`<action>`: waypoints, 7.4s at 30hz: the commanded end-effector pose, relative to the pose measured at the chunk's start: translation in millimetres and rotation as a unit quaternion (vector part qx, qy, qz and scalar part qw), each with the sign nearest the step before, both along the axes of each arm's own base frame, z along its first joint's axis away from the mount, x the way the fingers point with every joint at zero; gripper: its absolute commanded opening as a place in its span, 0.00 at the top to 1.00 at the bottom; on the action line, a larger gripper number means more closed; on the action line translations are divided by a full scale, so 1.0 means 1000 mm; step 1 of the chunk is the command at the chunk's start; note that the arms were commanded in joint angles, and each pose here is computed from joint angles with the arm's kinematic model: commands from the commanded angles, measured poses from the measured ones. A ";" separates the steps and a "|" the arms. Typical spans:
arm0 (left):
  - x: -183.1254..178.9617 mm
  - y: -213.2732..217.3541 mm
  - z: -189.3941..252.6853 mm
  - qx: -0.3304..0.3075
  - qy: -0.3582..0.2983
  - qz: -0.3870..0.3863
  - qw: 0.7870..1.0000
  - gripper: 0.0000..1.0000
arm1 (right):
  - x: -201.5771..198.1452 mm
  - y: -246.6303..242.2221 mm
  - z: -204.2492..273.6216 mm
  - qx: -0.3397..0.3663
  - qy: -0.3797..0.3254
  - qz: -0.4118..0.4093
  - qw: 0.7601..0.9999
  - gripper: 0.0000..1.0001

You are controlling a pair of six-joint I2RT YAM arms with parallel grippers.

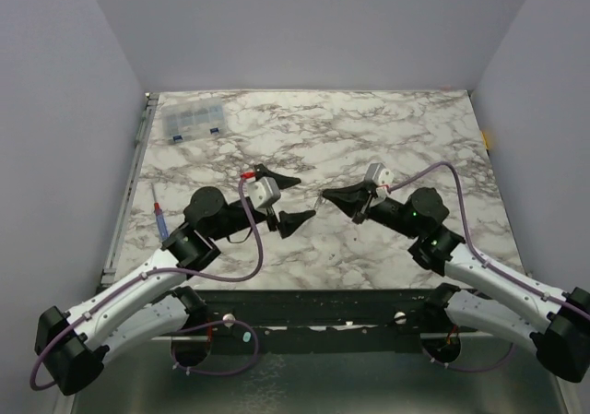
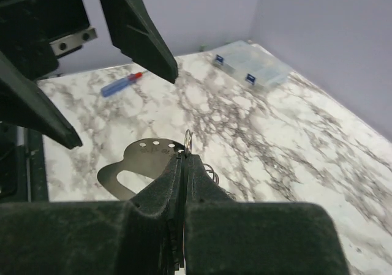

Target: Put the keys on the keyring

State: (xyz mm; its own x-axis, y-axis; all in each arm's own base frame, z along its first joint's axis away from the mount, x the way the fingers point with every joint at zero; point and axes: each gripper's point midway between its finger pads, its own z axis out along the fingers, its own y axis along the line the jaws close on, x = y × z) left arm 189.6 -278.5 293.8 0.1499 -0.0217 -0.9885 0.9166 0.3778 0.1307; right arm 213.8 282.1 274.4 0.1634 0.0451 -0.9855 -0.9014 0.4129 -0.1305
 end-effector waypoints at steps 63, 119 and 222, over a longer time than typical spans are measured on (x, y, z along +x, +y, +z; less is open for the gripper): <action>-0.066 0.014 0.043 -0.027 -0.117 -0.095 0.988 0.60 | -0.115 0.014 0.026 0.107 -0.084 0.198 0.971 0.99; -0.083 -0.009 0.012 0.031 -0.105 -0.201 0.973 0.73 | -0.111 0.021 0.021 0.102 -0.065 0.199 0.973 0.99; -0.036 -0.005 -0.074 0.188 -0.250 -0.090 0.946 1.00 | -0.070 0.048 -0.051 -0.121 -0.025 0.165 0.979 0.88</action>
